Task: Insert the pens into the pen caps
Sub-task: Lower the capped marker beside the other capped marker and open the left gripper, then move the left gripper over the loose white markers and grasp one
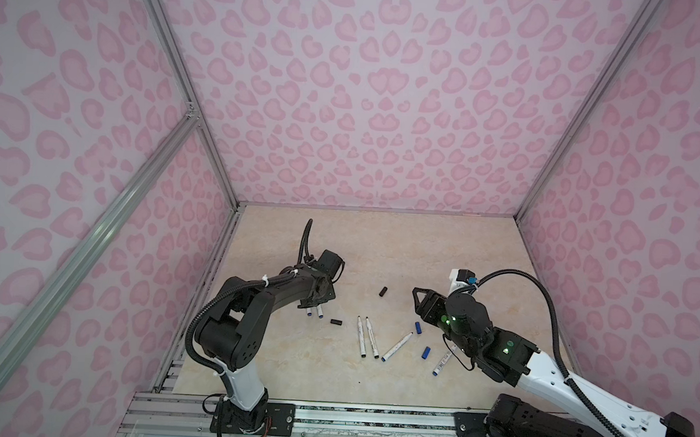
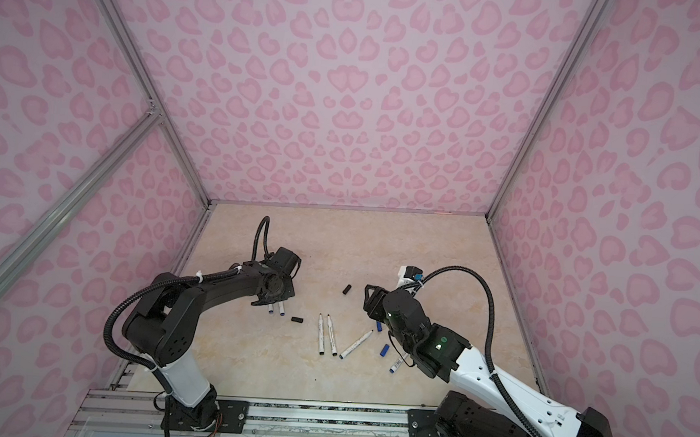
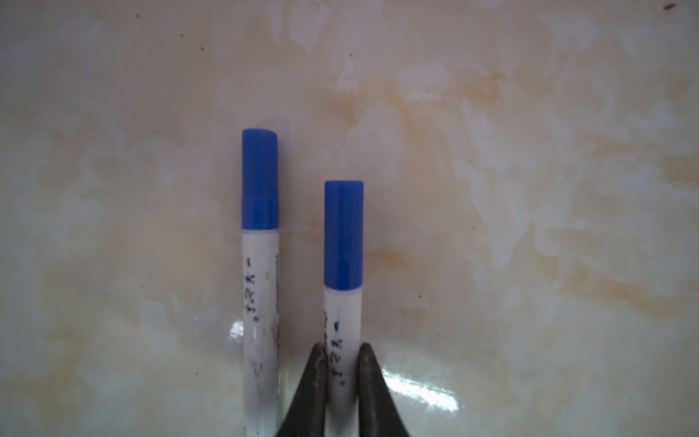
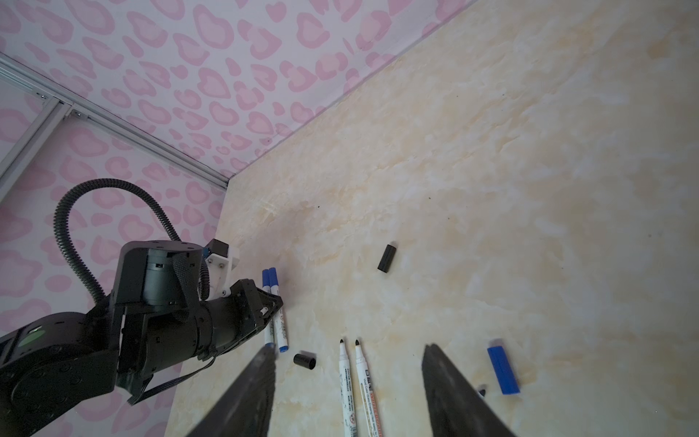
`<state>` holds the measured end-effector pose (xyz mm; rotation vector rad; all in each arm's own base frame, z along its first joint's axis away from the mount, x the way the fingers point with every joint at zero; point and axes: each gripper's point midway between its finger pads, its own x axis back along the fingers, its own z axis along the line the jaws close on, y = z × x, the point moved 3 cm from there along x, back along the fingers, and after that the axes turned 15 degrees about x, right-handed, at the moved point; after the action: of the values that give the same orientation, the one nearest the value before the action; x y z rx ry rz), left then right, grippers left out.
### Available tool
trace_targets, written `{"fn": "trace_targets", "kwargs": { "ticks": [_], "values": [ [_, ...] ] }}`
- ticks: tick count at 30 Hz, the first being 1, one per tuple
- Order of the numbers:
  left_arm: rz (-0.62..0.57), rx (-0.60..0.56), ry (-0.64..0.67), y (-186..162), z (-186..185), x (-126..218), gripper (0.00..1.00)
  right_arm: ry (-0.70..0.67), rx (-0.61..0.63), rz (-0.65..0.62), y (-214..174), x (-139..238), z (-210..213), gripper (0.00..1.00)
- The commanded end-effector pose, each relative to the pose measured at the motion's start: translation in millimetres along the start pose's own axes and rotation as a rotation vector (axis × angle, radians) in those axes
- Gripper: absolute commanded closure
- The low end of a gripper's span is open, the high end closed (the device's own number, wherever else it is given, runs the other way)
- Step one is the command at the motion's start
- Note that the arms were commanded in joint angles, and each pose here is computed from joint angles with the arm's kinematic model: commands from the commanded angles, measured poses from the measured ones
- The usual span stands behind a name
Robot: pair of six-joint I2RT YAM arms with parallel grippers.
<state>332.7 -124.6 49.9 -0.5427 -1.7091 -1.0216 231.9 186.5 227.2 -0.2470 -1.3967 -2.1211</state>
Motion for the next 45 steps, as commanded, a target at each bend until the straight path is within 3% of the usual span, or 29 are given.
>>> {"fn": "trace_targets", "kwargs": {
  "ticks": [1, 4, 14, 18, 24, 35, 41, 45],
  "values": [
    [0.004, -0.01, 0.038, 1, 4, -4, 0.97, -0.013, 0.011, 0.003, -3, -2, -4, 0.37],
    [0.026, -0.015, 0.037, -2, 2, -6, 0.97, -0.009, 0.01, 0.003, -4, -3, -4, 0.36],
    [0.041, -0.018, -0.022, -1, -7, 3, 0.6, -0.027, 0.014, 0.01, -3, -1, -10, 0.36],
    [0.033, -0.012, -0.057, 3, -11, 15, 0.52, -0.032, 0.0, -0.003, -4, -1, -16, 0.35],
    [-0.007, 0.019, -0.159, 12, -13, 53, 0.48, -0.038, 0.001, 0.01, -3, -3, -20, 0.35],
    [-0.134, -0.013, -0.454, 6, -26, 155, 0.43, -0.06, 0.0, 0.022, -6, -8, -28, 0.35],
    [-0.141, -0.023, -0.577, -28, -20, 193, 0.42, -0.098, 0.003, 0.026, -6, -12, -37, 0.4],
    [-0.087, -0.024, -0.614, -59, -19, 193, 0.42, -0.137, 0.013, 0.032, -9, -14, -46, 0.43]
  ]
}}
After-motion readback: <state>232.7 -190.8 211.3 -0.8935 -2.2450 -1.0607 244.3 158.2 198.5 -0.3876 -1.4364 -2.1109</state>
